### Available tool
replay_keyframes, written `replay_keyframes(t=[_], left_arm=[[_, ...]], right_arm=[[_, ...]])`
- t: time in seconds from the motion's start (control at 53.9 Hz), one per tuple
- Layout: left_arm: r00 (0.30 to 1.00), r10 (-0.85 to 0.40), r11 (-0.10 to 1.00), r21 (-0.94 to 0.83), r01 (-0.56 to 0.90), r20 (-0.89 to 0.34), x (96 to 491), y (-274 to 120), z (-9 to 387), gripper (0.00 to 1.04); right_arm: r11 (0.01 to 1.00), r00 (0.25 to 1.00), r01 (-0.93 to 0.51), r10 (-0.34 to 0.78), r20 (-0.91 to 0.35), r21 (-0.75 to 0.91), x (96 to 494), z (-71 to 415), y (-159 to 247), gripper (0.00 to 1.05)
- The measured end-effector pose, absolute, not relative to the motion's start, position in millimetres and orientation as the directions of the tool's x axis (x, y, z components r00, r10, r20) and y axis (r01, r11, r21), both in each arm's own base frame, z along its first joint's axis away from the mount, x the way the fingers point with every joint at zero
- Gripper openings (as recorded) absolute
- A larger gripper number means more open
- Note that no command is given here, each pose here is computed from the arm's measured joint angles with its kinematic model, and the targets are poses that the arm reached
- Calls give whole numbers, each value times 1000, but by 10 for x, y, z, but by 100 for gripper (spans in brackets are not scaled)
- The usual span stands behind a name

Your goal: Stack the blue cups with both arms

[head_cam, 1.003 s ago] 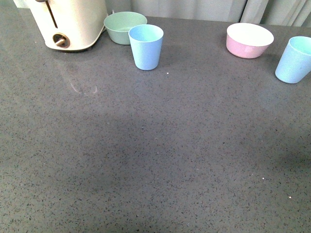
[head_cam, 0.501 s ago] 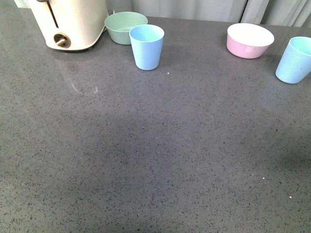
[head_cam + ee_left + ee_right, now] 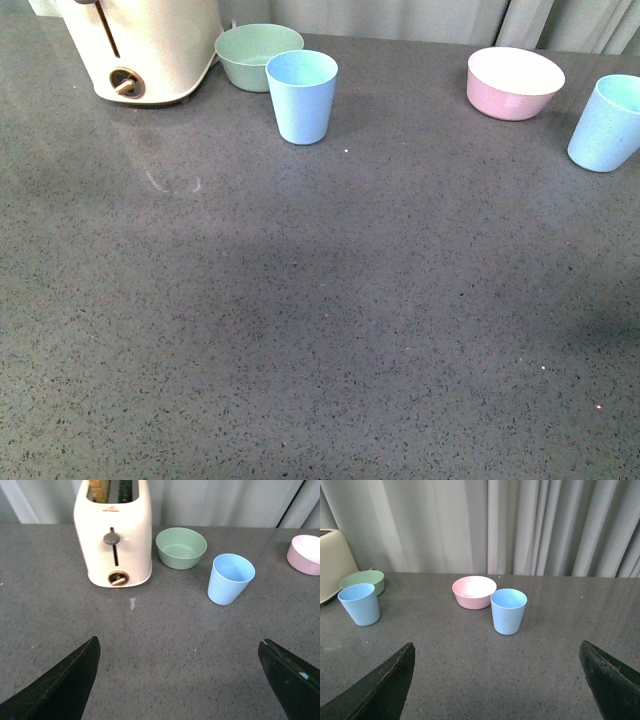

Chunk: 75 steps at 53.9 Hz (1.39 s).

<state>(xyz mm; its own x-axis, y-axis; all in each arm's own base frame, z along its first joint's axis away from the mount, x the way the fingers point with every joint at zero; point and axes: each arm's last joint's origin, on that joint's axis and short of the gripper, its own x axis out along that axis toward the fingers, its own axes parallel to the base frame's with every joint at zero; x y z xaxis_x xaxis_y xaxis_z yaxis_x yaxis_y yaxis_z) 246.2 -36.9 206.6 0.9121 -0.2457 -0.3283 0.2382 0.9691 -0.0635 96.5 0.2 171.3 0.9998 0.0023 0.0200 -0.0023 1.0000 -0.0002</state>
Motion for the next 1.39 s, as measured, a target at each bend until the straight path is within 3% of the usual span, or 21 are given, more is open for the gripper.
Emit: replay_keyframes(t=[0.167,0.446,0.65,0.91,1.393], left_arm=[[857,-307,949,-67,308,-415,2959,-717,2026,96],[821,-277,956,-57,288,-499,3647,-1148,2035,96],[795,-250,961,-43,272,-553,3903,-1442,1983,96],[734,-75,993,16,116,-675,4240,-1585,1720,96],[716,-23,998,22,54,-698,4626,-1893,1687,96]], right_arm=[[1000,1000,-2,2,20,0,965,1713,2,96],[1000,1000,-2,2,20,0,965,1713,2,96],[1000,1000,-2,2,20,0,965,1713,2,96],[1000,1000,-2,2,20,0,965,1713,2,96],[1000,1000,-2,2,20,0,965,1713,2,96]])
